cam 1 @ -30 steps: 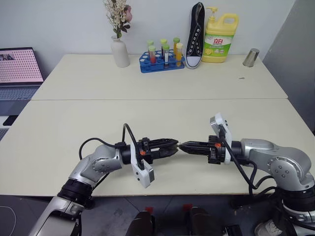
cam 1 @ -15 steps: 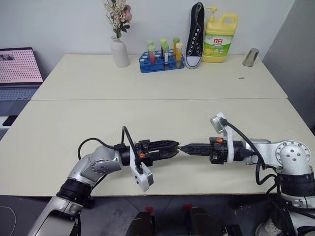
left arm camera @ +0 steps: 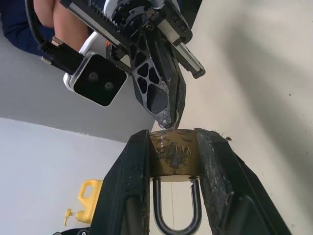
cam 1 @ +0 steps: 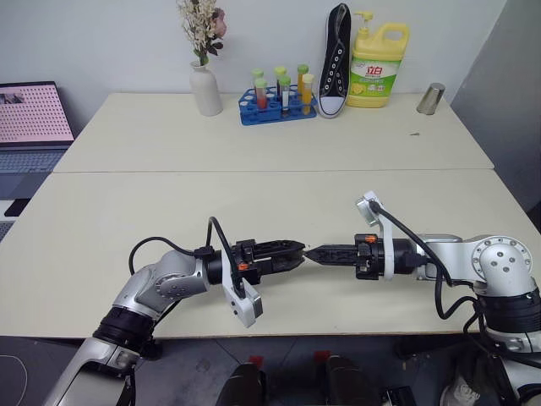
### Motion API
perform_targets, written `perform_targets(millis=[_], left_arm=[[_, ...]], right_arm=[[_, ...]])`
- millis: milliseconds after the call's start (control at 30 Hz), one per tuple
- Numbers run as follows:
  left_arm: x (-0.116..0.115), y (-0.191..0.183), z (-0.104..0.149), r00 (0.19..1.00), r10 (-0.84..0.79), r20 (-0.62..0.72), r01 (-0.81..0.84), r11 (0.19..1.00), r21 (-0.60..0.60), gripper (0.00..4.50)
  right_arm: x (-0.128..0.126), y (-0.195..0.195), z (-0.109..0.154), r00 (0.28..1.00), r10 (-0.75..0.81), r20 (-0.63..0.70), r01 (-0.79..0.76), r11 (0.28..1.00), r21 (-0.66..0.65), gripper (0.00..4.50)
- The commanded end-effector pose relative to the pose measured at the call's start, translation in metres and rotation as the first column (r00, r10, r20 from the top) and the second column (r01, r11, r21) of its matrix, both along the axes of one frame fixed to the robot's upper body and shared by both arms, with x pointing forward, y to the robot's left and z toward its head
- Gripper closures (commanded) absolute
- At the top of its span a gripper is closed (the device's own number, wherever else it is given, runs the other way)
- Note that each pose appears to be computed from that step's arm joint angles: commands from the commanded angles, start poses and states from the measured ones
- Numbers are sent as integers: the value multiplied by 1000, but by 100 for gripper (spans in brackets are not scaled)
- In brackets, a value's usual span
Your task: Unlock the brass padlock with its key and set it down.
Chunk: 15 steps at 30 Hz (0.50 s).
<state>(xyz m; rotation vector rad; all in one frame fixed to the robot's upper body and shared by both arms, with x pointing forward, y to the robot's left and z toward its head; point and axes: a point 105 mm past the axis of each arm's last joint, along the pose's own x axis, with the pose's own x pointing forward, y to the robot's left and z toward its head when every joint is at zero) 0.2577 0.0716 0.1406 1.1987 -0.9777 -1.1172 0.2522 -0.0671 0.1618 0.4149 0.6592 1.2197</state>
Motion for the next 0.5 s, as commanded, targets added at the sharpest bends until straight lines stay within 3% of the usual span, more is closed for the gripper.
perform_targets(millis=[33, 167, 300, 500], left_arm=[[-2, -2, 2, 1000, -9, 2, 9, 1000, 4, 351], [-3, -2, 2, 1000, -8, -3, 8, 1000, 1, 351], [-3, -1, 2, 1000, -5, -8, 5, 1000, -3, 351], [-3, -4, 3, 1000, -18, -7, 18, 1000, -4, 351]], right_arm=[[-3, -4, -1, 972, 63, 227, -38, 993, -116, 326], [1, -21, -11, 903, 126, 412, -32, 973, -227, 190], [-6, -18, 2, 872, 138, 470, -70, 985, -159, 190], [-1, -3, -2, 880, 94, 466, -47, 993, -110, 190]])
